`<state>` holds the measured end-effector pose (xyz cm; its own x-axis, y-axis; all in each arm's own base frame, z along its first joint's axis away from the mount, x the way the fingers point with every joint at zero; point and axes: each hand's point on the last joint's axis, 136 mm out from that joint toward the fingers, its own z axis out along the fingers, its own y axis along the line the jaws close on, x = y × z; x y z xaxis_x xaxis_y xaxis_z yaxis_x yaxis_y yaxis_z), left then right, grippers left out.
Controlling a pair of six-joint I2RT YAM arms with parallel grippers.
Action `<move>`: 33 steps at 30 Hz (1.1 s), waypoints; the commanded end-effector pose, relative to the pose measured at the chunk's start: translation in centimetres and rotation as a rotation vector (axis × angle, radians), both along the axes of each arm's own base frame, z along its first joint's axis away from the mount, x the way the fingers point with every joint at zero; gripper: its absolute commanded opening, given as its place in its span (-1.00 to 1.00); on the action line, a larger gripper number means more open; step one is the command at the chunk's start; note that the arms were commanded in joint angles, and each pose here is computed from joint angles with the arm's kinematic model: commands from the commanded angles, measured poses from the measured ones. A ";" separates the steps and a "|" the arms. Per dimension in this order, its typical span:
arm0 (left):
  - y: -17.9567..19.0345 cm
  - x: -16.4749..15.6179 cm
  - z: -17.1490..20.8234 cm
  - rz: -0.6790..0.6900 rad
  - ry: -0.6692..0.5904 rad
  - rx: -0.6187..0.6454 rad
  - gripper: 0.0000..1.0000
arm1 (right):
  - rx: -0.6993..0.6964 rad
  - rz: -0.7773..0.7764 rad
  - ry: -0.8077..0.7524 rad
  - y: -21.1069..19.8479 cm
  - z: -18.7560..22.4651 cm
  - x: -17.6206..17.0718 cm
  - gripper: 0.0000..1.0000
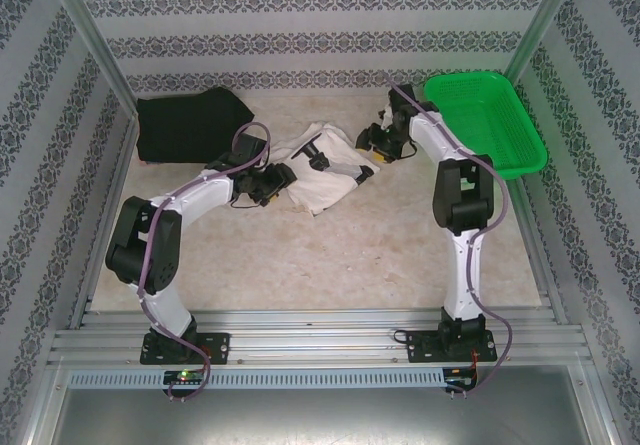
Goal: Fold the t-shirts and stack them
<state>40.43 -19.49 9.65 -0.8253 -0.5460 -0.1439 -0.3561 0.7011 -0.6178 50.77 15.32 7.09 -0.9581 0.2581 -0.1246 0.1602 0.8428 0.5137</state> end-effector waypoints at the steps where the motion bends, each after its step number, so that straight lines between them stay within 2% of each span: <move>1: 0.7 0.3 0.1 0.058 -0.032 0.018 0.22 | -0.044 0.044 0.018 0.1 -1.5 -0.6 0.10; 6: 2.0 -0.6 -0.8 0.099 -0.026 0.060 0.24 | 0.038 0.045 0.056 2.3 -2.4 -2.5 0.09; 13: 3.0 -0.6 -2.8 0.157 -0.025 0.066 0.29 | 0.219 -0.065 0.187 5.3 -3.4 -8.8 0.05; 15: 2.7 -0.3 -3.3 0.163 -0.027 0.056 0.29 | 0.240 -0.088 0.185 5.7 -3.6 -9.9 0.05; 22: 1.6 2.1 -3.8 0.157 -0.071 0.016 0.34 | 0.245 -0.083 0.161 4.6 -2.0 -11.0 0.11; 27: 0.8 2.5 -6.7 0.120 0.019 0.041 0.33 | 0.261 -0.076 0.122 4.0 0.3 -11.1 0.17; 33: -2.1 4.0 -7.1 0.023 0.011 0.076 0.27 | 0.303 -0.031 0.047 4.4 4.5 -11.8 0.21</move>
<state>43.50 -18.85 3.58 -0.7651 -0.6268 -0.1476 -0.4628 0.6946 -0.5508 40.14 19.30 9.08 -0.9396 0.3410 0.0281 0.2619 0.6640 0.7004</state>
